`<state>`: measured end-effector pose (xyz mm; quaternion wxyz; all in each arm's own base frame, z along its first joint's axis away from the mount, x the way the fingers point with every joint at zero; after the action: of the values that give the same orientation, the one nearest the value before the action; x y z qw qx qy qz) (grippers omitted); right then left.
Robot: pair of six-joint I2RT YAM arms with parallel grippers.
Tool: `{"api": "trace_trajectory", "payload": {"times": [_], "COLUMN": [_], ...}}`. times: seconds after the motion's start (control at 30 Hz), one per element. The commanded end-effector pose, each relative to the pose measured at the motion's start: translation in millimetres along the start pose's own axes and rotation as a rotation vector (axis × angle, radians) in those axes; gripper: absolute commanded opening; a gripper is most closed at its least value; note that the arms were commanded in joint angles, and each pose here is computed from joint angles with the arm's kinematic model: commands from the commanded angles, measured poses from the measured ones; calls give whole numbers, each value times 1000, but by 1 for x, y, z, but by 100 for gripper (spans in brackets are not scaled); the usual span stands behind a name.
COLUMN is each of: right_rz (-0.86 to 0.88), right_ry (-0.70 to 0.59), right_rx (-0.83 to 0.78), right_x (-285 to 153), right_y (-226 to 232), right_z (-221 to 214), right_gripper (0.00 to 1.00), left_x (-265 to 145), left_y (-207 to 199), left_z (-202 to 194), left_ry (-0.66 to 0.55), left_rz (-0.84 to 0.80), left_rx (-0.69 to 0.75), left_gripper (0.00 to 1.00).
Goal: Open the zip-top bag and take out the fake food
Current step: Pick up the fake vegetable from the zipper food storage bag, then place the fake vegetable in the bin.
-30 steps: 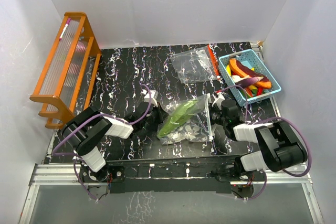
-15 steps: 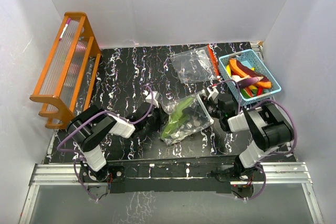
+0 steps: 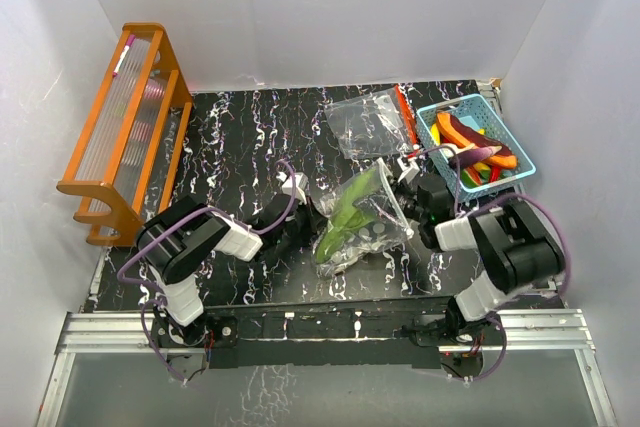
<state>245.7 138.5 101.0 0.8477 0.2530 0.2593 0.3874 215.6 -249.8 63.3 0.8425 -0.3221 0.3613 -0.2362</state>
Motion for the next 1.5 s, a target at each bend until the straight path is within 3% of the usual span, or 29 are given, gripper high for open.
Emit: {"api": "trace_trajectory", "payload": {"times": [0.0, 0.5, 0.87, 1.03, 1.17, 1.27, 1.47], "right_rz": [-94, -705, -971, -1156, -1167, -1123, -1168], "right_ry": [-84, -268, -550, -640, -798, -925, -743], "right_rx": [-152, -381, -389, -341, -194, -199, -63], "right_x": [-11, -93, -126, -136, -147, -143, -122], "right_y": [11, 37, 39, 0, -38, -58, -107], "right_z": [30, 112, 228, 265, 266, 255, 225], "right_gripper": [7, 8, 7, 7, 8, 8, 8], "left_x": [4, 3, -10, -11, -12, -10, -12], "left_y": [13, 44, 46, 46, 47, 46, 46], "left_z": [-2, 5, 10, 9, 9, 11, 16], "left_ry": [14, 13, -4, -3, 1, 10, -7], "left_rz": [63, 191, 200, 187, 184, 177, 178], "left_rx": [-43, -144, -123, -131, -136, -135, -129], "left_gripper": [0, 0, 0, 0, 0, 0, 0]}}
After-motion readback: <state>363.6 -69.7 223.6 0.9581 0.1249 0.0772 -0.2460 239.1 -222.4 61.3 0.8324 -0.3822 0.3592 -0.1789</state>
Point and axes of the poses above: each gripper's point midway between its finger pads, its own x axis out along the fingers, its own y axis along the line the jaws close on, z = x × y, the point moved 10 cm from there along -x, back along the fingers, and after that the axes turned 14 degrees about -x, right-handed, at the moved point
